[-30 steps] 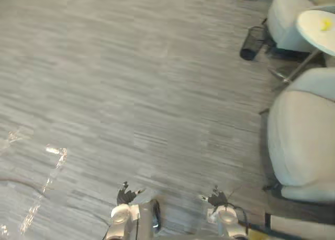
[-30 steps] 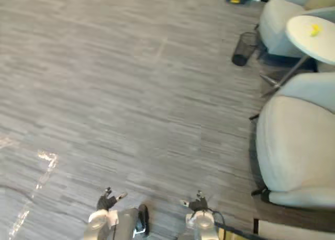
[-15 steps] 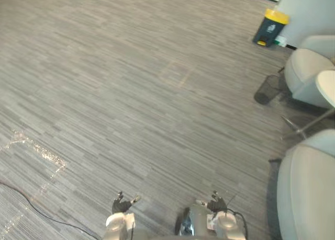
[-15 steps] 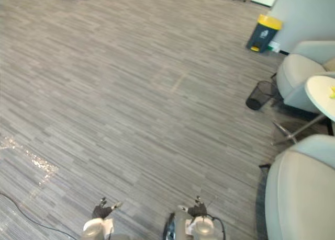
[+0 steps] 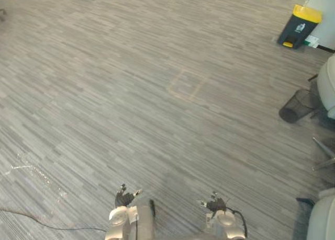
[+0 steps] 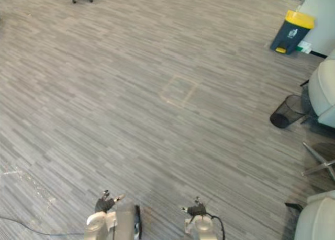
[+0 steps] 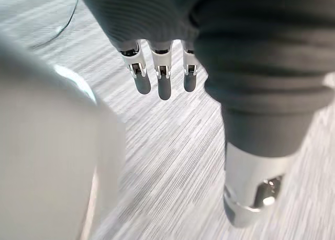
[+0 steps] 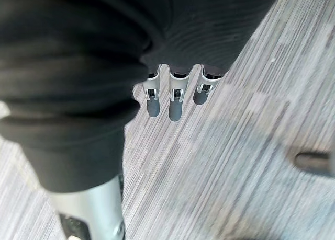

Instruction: Organize the slippers on the shoe rack

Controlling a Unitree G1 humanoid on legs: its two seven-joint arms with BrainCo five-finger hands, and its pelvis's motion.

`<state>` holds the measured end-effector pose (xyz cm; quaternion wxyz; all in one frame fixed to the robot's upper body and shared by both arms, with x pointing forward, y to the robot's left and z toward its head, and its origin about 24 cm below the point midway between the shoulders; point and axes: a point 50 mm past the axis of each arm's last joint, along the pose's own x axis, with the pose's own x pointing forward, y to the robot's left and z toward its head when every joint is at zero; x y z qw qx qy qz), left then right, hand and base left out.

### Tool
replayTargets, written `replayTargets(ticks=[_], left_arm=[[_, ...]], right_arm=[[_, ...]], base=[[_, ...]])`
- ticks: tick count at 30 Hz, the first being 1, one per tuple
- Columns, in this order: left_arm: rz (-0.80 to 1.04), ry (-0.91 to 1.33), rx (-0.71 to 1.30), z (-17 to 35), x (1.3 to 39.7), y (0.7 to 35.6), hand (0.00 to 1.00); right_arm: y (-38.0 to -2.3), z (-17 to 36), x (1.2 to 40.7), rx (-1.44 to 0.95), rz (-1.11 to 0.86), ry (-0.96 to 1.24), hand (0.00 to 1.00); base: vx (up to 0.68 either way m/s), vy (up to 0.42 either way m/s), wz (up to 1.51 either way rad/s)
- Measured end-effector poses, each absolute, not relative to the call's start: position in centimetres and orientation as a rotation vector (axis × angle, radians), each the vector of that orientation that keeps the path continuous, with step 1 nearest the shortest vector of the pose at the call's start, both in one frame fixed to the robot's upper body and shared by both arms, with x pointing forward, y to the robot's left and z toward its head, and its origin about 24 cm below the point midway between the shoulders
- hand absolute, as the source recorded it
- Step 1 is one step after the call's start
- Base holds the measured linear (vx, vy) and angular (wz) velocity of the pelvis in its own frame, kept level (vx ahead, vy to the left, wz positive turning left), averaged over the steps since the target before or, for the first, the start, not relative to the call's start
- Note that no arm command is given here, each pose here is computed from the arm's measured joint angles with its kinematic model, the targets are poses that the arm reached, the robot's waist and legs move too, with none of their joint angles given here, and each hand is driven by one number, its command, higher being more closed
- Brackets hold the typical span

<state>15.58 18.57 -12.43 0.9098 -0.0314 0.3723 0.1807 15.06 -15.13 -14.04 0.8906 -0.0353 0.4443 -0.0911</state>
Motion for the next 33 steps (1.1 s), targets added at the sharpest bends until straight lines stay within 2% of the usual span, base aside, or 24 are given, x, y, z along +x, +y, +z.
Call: replayTargets(ticks=[6, 9, 20, 23, 26, 33], left_arm=[[0.380, 0.818, -0.052, -13.1, 14.7, 18.8, 0.00], [0.360, 0.832, -0.061, -13.3, 14.8, 18.0, 0.00], [0.248, 0.876, -0.032, -13.8, 15.6, 15.9, 0.00], [0.279, 0.909, -0.038, -14.2, 14.2, 16.5, 0.00], [0.338, 0.874, -0.034, -13.7, 14.2, 18.1, 0.00], [0.366, 0.829, -0.032, -13.2, 13.9, 18.9, 0.00]], right_arm=[[-15.4, -13.7, 15.6, -0.069, -0.197, 0.899, 0.00], [-15.7, -14.1, 14.3, -0.070, -0.209, 0.920, 0.00], [-17.8, -13.5, 15.2, -0.062, -0.291, 0.887, 0.00], [-17.2, -13.5, 15.5, -0.078, -0.251, 0.881, 0.00], [-14.7, -13.9, 15.5, -0.062, -0.165, 0.913, 0.00], [-15.1, -13.7, 15.8, -0.065, -0.192, 0.905, 0.00]], base=[[0.59, 0.281, 0.08], [0.49, 0.146, 0.06], [0.55, -0.069, 0.44], [0.59, -0.160, -0.28], [0.73, -0.021, -0.96], [0.61, 0.195, -0.77]])
